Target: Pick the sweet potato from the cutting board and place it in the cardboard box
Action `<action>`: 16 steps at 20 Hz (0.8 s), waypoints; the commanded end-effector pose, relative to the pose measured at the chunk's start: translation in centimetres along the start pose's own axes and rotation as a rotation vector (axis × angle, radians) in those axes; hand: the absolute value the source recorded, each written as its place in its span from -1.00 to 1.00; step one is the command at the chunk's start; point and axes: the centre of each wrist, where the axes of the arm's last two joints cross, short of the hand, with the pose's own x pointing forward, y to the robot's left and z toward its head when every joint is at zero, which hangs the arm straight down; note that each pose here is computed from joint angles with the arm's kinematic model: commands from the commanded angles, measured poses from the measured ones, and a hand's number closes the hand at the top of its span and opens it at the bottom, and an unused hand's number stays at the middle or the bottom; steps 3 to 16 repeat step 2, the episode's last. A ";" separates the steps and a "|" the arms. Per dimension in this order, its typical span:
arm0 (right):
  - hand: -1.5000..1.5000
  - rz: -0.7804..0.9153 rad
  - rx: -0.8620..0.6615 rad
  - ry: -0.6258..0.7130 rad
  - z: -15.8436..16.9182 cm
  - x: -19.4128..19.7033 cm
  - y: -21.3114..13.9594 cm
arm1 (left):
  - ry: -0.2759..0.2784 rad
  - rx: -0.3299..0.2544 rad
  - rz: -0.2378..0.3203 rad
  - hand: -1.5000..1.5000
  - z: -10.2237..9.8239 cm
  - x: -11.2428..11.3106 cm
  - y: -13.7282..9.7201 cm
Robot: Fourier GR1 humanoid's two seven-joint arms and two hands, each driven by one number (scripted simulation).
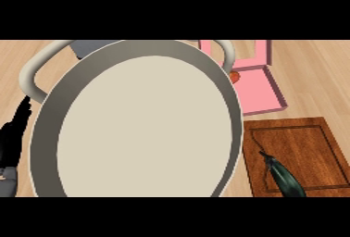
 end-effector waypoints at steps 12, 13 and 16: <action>-1.00 0.051 0.078 0.018 3.5 -2.0 -5.5 | -0.019 -0.015 -0.004 0.00 -0.5 0.8 0.3; -1.00 0.051 0.078 0.018 3.5 -2.0 -5.5 | -0.019 -0.015 -0.004 0.00 -0.5 0.8 0.3; -1.00 0.051 0.078 0.018 3.5 -2.0 -5.5 | -0.019 -0.015 -0.004 0.00 -0.5 0.8 0.3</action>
